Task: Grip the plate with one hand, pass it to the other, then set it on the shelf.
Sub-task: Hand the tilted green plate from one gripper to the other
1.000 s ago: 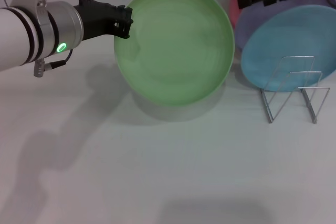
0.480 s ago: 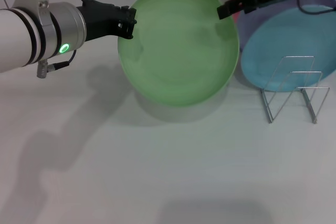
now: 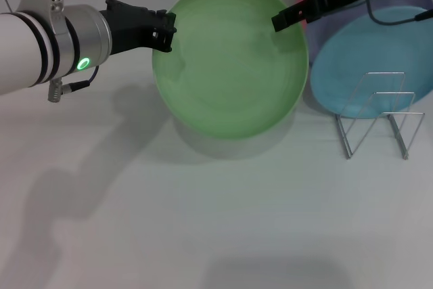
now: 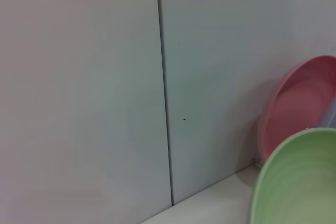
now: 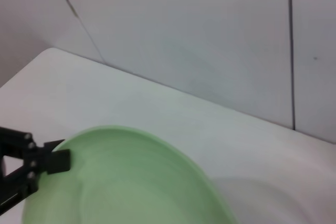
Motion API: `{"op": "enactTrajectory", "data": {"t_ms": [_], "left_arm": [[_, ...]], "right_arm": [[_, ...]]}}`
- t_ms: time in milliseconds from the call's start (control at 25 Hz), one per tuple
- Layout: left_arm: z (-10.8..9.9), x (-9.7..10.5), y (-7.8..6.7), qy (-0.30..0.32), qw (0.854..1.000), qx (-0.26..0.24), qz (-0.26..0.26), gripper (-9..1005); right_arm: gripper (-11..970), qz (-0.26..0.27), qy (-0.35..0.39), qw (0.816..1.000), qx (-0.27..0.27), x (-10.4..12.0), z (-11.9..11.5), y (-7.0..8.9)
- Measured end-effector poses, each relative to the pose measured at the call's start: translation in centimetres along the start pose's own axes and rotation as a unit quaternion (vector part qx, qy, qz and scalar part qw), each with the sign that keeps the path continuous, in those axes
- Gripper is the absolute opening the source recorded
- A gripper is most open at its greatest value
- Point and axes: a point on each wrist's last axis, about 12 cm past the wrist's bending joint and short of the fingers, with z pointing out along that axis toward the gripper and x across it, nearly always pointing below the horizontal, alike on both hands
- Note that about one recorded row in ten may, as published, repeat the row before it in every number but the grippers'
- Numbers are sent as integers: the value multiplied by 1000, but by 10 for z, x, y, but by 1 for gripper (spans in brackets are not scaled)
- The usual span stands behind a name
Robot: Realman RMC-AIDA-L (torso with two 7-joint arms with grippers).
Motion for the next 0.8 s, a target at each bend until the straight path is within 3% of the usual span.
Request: {"op": "enactTrajectory", "data": {"t_ms": [240, 560, 800], "left_arm": [[1, -2, -1, -2, 1000, 2, 0, 37], [1, -3, 0, -3, 1000, 3, -2, 37], [1, -3, 0, -4, 1000, 3, -3, 37]], "right_arm": [[716, -5, -3, 1000, 6, -1, 2, -2], [491, -10, -2, 1000, 4, -2, 5, -1], [483, -10, -1, 1000, 3, -3, 8, 0]]}}
